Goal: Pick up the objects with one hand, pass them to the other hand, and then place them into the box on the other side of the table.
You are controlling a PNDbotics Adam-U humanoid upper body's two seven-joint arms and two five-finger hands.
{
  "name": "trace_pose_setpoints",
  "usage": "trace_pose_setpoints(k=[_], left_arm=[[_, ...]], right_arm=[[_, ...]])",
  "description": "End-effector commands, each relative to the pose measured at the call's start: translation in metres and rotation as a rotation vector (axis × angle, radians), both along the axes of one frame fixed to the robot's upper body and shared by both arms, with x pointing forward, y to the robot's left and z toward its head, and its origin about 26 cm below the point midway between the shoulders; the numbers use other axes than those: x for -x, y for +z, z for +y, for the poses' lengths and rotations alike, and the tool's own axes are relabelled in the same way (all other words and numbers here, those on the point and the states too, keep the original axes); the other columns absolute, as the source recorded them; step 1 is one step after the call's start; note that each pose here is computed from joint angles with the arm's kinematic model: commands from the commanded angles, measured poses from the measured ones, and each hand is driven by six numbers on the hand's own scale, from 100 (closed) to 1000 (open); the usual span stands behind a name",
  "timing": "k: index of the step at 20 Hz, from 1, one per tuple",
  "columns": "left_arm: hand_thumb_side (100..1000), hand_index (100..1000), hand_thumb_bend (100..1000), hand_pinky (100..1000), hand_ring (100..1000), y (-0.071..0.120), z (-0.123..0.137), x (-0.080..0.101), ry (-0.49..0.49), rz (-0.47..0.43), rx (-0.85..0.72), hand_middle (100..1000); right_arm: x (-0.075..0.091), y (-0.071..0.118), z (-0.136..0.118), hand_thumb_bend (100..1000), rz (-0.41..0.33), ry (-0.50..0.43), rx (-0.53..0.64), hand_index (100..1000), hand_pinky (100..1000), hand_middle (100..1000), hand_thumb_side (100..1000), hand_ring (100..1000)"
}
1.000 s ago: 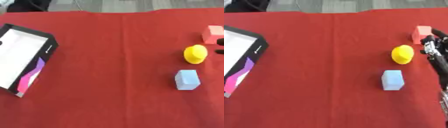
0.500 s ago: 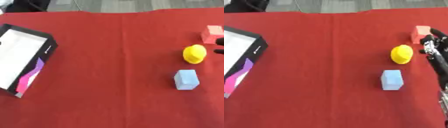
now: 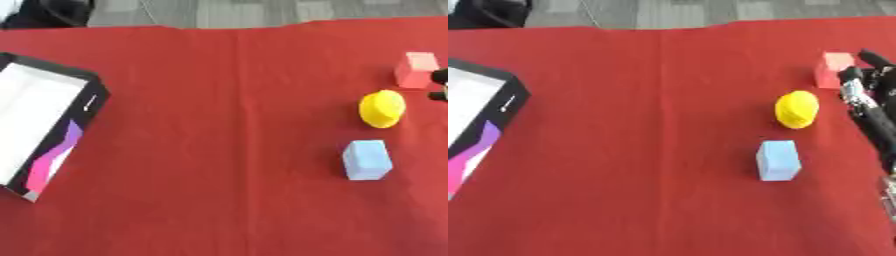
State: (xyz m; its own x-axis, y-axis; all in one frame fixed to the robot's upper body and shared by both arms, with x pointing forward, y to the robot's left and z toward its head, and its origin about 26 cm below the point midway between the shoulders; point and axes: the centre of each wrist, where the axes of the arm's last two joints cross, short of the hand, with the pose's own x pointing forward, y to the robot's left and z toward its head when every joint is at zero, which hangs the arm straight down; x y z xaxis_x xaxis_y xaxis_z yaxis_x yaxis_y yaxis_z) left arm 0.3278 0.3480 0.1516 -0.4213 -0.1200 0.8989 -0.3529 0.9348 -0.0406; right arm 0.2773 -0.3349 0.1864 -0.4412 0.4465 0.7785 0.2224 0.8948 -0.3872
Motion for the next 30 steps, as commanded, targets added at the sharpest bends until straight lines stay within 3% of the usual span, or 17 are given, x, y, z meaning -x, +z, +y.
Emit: trace_pose_setpoints(k=[1,9,19,26,30], left_arm=[[795,747,218,751,748,0.013,0.008,0.003,0.015,-0.028,-0.042,751],[791,747,212,751,749,0.019,0.010,0.003,0.005,-0.031,-0.077,752],[789,746,206,751,749,0.023,0.010,0.000,-0.027,-0.034,-0.104,752],[790,746,203,750,749,0.028,0.006,-0.001,-0.048,-0.048,-0.118,752],[791,746,202,750,749,0.034,0.003,-0.003,-0.059,-0.065,-0.124,752]], right_arm=[[0.004,0.028,-0.014,100,-0.019,0.011,0.120,925,743,716,590,842],[0.004,0.075,-0.029,100,0.072,0.005,0.261,941,770,764,577,880],[-0.019,0.125,-0.071,100,0.207,-0.027,0.519,942,817,809,524,899],[-0.031,0.143,-0.087,148,0.276,-0.068,0.692,945,853,829,459,897],[-0.035,0.148,-0.094,212,0.320,-0.038,0.772,947,877,846,335,913]])
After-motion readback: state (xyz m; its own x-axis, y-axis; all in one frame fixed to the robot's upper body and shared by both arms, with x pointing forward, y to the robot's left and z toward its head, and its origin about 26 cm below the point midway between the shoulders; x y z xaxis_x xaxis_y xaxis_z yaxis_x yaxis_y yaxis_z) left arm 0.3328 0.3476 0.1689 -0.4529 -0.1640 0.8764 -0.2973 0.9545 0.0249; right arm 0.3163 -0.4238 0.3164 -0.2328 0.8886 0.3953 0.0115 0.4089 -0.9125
